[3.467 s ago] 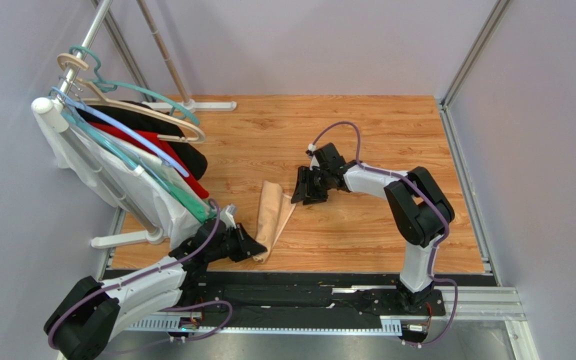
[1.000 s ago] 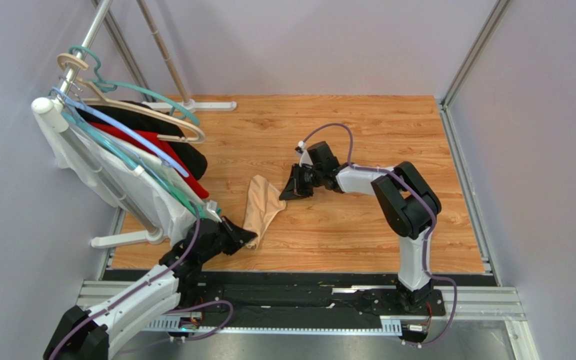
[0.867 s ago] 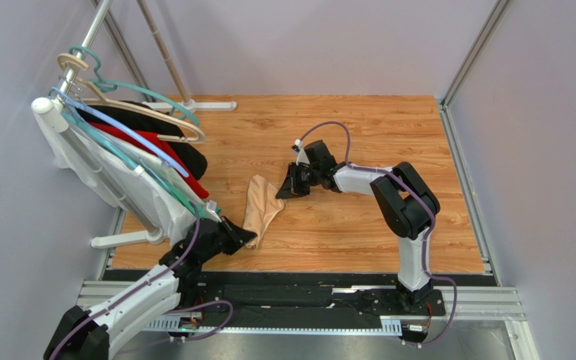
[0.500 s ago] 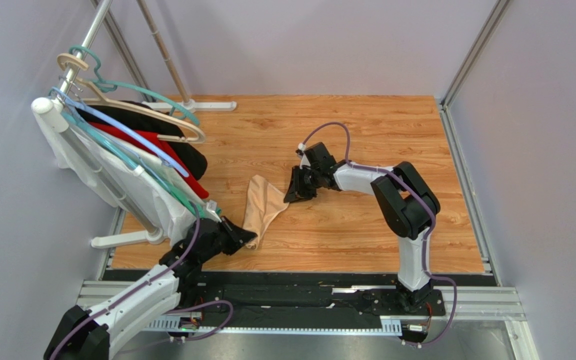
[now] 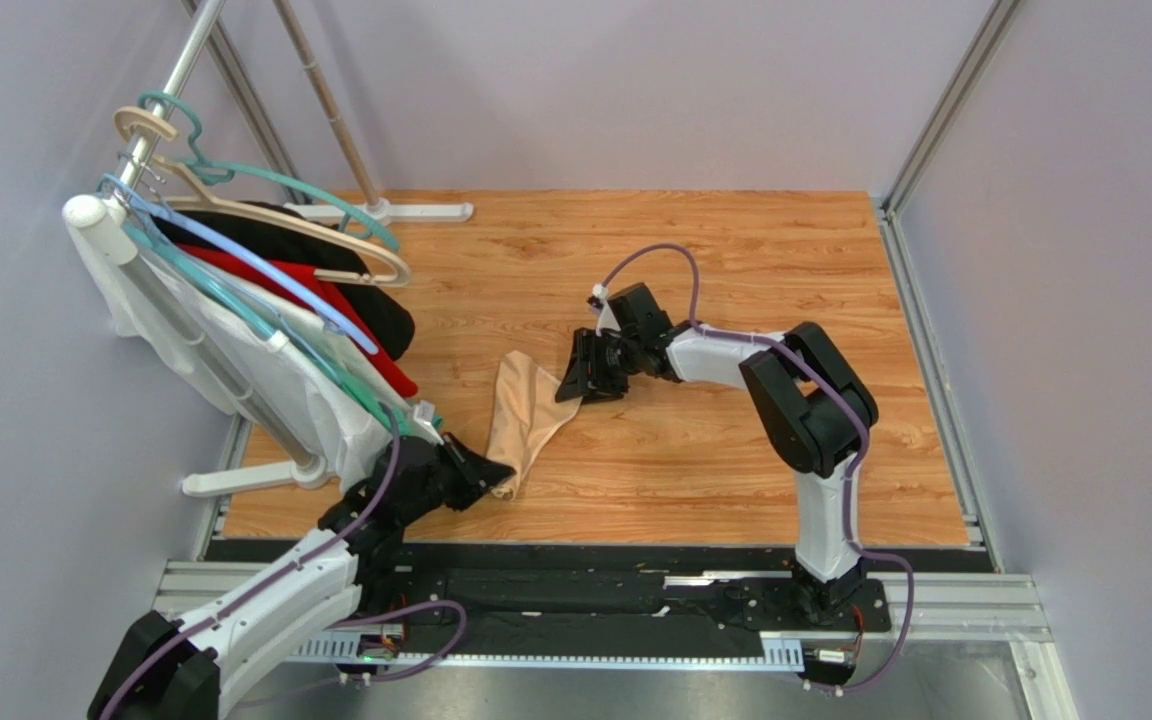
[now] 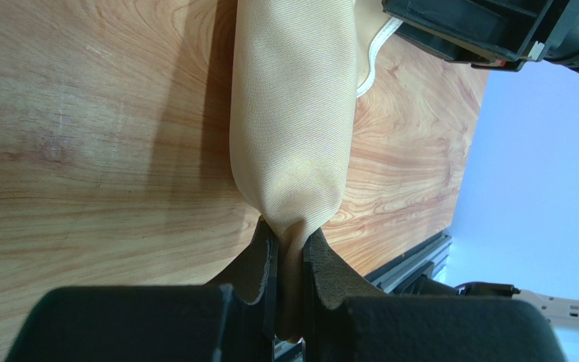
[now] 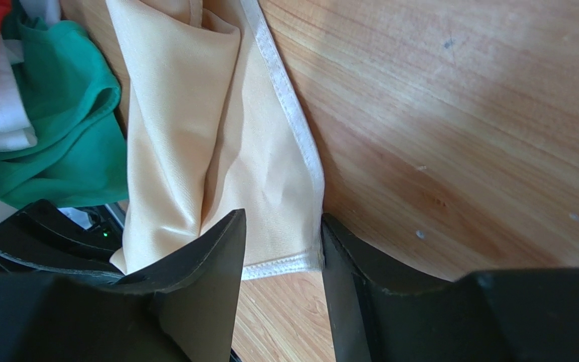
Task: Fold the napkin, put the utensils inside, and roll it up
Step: Roll the napkin with the utensil
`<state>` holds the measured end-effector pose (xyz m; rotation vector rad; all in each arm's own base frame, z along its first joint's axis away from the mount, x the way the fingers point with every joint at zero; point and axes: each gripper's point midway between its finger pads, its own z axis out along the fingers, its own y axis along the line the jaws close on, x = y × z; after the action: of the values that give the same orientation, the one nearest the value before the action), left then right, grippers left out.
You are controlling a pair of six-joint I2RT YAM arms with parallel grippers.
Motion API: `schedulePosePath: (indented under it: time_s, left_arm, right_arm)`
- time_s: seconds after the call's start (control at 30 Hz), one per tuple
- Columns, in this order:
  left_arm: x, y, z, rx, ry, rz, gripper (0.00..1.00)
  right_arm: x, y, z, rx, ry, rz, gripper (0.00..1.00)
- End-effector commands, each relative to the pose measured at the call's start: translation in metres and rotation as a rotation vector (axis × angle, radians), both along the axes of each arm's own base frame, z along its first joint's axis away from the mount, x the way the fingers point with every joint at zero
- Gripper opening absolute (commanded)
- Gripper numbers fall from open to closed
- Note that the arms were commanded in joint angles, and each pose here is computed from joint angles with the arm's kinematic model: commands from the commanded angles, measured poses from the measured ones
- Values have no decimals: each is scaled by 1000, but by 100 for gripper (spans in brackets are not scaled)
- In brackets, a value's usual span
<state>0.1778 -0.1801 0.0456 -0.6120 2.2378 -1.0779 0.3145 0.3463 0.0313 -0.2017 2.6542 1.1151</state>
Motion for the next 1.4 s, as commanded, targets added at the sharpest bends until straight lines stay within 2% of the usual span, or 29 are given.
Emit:
schedulePosePath:
  time_s: [0.0, 0.33, 0.37, 0.43, 0.47, 0.5, 0.73, 0.9, 1.1, 1.37]
  left_arm:
    - [-13, 6, -26, 15, 46, -13, 0]
    - [-13, 4, -24, 7, 39, -19, 0]
    - [-12, 5, -24, 8, 38, -19, 0]
    - [-12, 4, -23, 5, 37, -18, 0]
    - [-12, 4, -23, 5, 37, -18, 0]
    - [-13, 4, -24, 5, 40, -20, 0]
    - [-10, 5, -20, -7, 24, -5, 0]
    - [-1, 5, -6, -34, -39, 16, 0]
    - [5, 6, -2, -15, -80, 18, 0]
    - [18, 6, 26, -30, -236, 25, 0]
  right_arm:
    - [-3, 5, -21, 9, 23, 5, 48]
    - [-10, 12, -38, -27, 55, 11, 46]
    - [-10, 12, -40, -27, 68, 3, 41]
    - [-9, 14, -42, -19, 69, -8, 24]
    - [-9, 15, -42, -14, 74, -13, 7]
    - [-8, 15, -43, -11, 80, -22, 0]
    - [-5, -11, -27, -39, 39, -108, 0]
    - [-23, -42, -43, -110, 83, -132, 0]
    - [-41, -56, -51, -140, 101, -132, 0]
    - [-50, -69, -59, -168, 117, -149, 0]
